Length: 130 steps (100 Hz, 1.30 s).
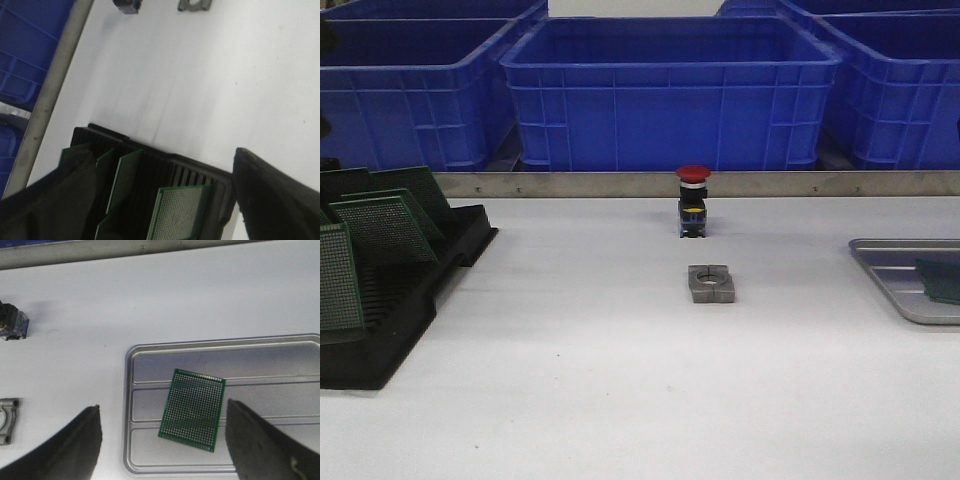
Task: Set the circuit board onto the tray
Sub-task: 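Move left gripper back to the rack and grasp another green board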
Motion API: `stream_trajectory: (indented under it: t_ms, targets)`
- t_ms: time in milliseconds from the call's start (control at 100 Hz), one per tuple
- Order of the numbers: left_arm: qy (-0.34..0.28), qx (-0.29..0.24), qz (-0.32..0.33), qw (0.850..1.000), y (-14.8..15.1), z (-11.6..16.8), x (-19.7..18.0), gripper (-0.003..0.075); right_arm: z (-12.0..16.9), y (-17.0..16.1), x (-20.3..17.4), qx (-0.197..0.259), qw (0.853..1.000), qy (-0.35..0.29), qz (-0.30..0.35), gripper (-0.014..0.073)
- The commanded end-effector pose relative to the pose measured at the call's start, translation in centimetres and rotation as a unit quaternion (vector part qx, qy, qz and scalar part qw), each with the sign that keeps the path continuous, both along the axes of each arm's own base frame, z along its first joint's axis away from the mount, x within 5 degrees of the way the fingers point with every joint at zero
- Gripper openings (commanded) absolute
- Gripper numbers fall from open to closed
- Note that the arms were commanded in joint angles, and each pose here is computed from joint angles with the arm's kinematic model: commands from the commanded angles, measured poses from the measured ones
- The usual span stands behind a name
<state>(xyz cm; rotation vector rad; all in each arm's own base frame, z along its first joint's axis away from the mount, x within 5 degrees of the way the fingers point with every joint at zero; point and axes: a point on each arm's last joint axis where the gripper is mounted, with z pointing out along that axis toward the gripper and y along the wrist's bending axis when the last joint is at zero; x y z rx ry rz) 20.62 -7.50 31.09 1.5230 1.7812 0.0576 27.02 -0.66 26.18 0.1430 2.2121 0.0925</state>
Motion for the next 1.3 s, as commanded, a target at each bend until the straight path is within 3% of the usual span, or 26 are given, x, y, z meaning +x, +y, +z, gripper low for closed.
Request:
stream_trajectory:
  t_ms: [0, 170, 350, 840, 1180, 1290]
  targets:
    - [-0.019, 0.018, 0.006, 1.0, 0.3, 0.4, 0.5, 0.0521, 2.5, -0.3, 0.0, -0.01, 0.998, -0.06, -0.006, 0.0538]
    - [0.003, 0.055, 0.002, 0.998, 0.4, -1.4, 1.8, 0.0463, 2.6, -0.3, -0.1, -0.01, 0.998, -0.061, -0.006, 0.0538]
    - [0.014, 0.05, 0.02, 0.998, 0.1, -2.9, 3.6, 0.0409, 2.6, -0.3, 0.0, -0.01, 0.998, -0.064, -0.007, 0.0538]
    - [0.036, 0.065, 0.042, 0.996, -0.2, -6.5, 6.7, 0.0409, 2.6, -0.3, 0.0, -0.01, 0.998, -0.065, -0.007, 0.0538]
    - [0.07, 0.064, 0.071, 0.993, 1.5, -7.6, 7.3, 0.0408, 2.6, -0.3, 0.0, -0.01, 0.998, -0.065, -0.007, 0.0538]
    - [0.078, 0.064, 0.069, 0.993, 1.5, -7.8, 7.3, 0.0368, 2.6, -0.3, 0.0, -0.01, 0.998, -0.066, -0.007, 0.0538]
